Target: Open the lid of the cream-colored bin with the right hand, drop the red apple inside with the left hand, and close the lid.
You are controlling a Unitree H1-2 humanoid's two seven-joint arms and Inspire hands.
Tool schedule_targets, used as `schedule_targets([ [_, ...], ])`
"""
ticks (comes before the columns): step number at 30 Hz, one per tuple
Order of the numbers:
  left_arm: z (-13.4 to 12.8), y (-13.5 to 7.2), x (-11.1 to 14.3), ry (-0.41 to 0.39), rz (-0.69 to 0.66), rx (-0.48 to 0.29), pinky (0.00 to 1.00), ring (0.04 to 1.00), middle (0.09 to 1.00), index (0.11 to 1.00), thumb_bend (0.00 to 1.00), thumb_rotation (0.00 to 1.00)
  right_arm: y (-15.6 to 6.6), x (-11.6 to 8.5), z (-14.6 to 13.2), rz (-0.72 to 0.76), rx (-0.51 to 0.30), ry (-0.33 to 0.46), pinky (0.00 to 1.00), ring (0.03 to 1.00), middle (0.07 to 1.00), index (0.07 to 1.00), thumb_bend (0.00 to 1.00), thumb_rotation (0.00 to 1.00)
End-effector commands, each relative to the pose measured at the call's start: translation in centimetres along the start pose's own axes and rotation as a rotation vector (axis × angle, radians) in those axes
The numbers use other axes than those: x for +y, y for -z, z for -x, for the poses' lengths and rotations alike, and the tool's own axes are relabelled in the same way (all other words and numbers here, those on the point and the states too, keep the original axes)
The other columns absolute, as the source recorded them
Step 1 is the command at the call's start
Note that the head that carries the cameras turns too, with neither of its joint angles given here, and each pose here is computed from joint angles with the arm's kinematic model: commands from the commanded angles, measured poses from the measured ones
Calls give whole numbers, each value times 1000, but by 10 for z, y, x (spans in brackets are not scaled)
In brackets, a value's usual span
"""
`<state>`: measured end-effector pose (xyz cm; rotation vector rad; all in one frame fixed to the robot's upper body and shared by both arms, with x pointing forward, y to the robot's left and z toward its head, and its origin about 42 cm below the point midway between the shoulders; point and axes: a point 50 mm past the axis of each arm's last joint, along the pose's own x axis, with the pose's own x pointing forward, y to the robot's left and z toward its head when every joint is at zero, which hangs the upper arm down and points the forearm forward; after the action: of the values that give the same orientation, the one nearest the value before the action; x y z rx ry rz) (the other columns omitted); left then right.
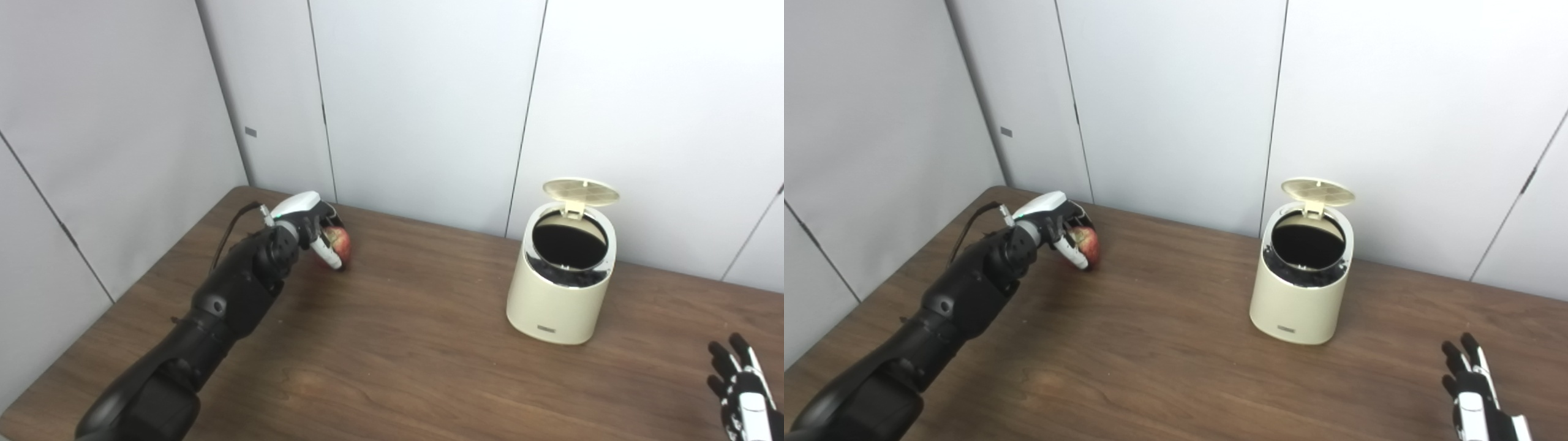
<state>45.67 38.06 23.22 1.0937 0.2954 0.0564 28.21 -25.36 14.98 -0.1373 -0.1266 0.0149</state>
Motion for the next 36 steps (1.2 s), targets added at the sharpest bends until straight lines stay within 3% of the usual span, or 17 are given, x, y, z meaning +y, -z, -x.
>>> schedule_targets([
  [1,0,-12,29,-119,-12,-66,496,467,511,469,502,0,-13,-1,-8,-3,-89,1,959,975,940,994,387,1000],
  [11,6,-17,29,-196,-34,-95,479,445,502,474,503,0,-3,-4,-8,43,-78,1,900,947,920,973,464,1000],
  [18,24,-27,26,-257,-13,-136,477,425,499,482,502,0,2,-5,-8,32,-73,0,908,948,926,970,485,1000],
  [21,41,-37,23,-320,64,-190,467,442,498,480,503,0,5,-4,-9,36,-66,1,901,942,922,965,465,1000],
  [24,60,-48,11,-377,161,-262,347,412,494,476,478,0,8,-1,-11,34,-64,-1,901,941,920,962,472,1000],
  [27,73,-55,-3,-409,211,-305,340,419,505,467,475,0,10,1,-12,40,-64,1,910,943,919,963,496,1000],
  [30,85,-64,-20,-430,217,-341,335,428,508,473,475,0,13,5,-13,35,-67,10,915,948,919,959,546,1000],
  [36,101,-76,-40,-454,213,-441,320,410,489,497,474,0,15,9,-14,66,-73,29,879,923,907,934,523,1000],
])
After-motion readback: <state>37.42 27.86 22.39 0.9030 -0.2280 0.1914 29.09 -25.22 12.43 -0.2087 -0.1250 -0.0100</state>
